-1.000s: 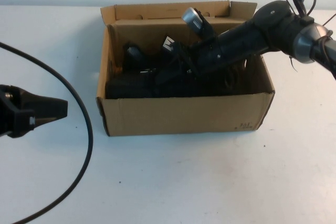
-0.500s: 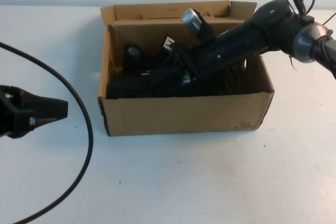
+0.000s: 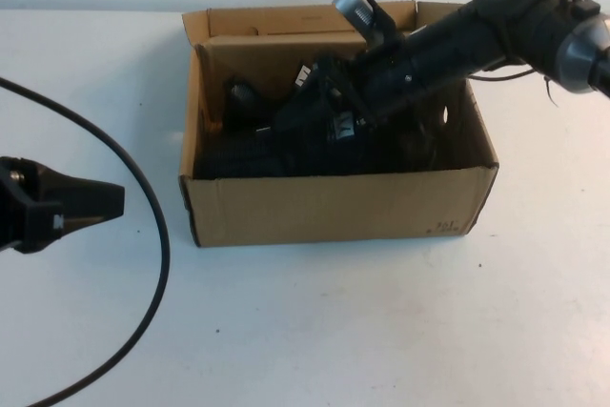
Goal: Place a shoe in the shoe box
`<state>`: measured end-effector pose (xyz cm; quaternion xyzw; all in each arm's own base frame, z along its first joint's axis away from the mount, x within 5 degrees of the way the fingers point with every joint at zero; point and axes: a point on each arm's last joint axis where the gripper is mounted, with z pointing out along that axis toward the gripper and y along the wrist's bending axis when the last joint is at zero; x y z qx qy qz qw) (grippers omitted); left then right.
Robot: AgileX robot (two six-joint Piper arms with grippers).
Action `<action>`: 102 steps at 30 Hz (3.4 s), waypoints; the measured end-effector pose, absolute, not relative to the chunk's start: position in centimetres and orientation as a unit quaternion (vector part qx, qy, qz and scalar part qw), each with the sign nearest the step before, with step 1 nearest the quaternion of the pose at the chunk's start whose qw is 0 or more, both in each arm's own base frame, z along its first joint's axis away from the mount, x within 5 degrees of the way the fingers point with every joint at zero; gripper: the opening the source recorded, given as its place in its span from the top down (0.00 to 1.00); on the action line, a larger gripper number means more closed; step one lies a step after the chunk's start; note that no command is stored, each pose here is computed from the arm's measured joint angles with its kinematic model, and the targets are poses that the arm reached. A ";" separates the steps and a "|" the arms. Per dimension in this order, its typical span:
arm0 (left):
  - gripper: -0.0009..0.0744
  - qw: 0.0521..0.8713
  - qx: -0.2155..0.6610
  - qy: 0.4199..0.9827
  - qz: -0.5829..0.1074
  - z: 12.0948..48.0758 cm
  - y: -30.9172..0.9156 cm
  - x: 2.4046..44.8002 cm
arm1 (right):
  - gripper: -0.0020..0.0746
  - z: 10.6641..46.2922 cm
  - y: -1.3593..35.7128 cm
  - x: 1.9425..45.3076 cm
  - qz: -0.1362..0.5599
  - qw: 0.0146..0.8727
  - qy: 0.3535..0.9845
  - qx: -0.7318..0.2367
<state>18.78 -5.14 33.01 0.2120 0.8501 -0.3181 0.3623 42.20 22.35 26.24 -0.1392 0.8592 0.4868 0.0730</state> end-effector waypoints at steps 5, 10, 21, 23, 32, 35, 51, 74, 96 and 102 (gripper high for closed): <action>0.99 0.360 0.214 0.850 -0.320 33.0 -5.2 18.7 | 0.46 27.5 22.2 41.8 0.488 0.080 0.858 -0.139; 0.99 0.359 0.214 0.850 -0.321 33.0 -5.2 18.7 | 0.46 27.0 22.1 41.9 0.478 0.067 0.868 -0.121; 0.99 0.358 0.215 0.850 -0.323 33.0 -5.2 18.7 | 0.46 24.4 22.3 42.6 0.471 0.024 0.879 -0.075; 0.99 0.357 0.213 0.850 -0.323 33.0 -5.2 18.7 | 0.46 23.9 22.4 42.6 0.467 0.020 0.881 -0.075; 0.99 0.357 0.213 0.850 -0.323 33.0 -5.2 18.7 | 0.46 22.2 21.8 42.9 0.397 0.030 0.912 -0.100; 0.99 0.357 0.213 0.850 -0.323 33.0 -5.2 18.7 | 0.46 22.0 21.6 43.0 0.378 0.036 0.919 -0.108; 0.99 0.356 0.211 0.850 -0.324 33.0 -5.2 18.7 | 0.46 24.0 20.3 43.2 0.299 0.084 0.935 -0.172; 0.99 0.348 0.236 0.845 -0.330 33.0 -5.4 18.2 | 0.72 32.4 18.4 42.0 0.224 0.199 0.927 -0.225; 0.99 0.448 0.246 0.858 -0.050 35.0 -3.0 15.2 | 0.99 55.4 10.8 22.1 0.204 0.487 0.810 -0.255; 0.99 0.512 0.266 0.810 -0.104 36.6 -4.2 14.6 | 0.99 55.9 9.5 16.3 0.242 0.547 0.755 -0.268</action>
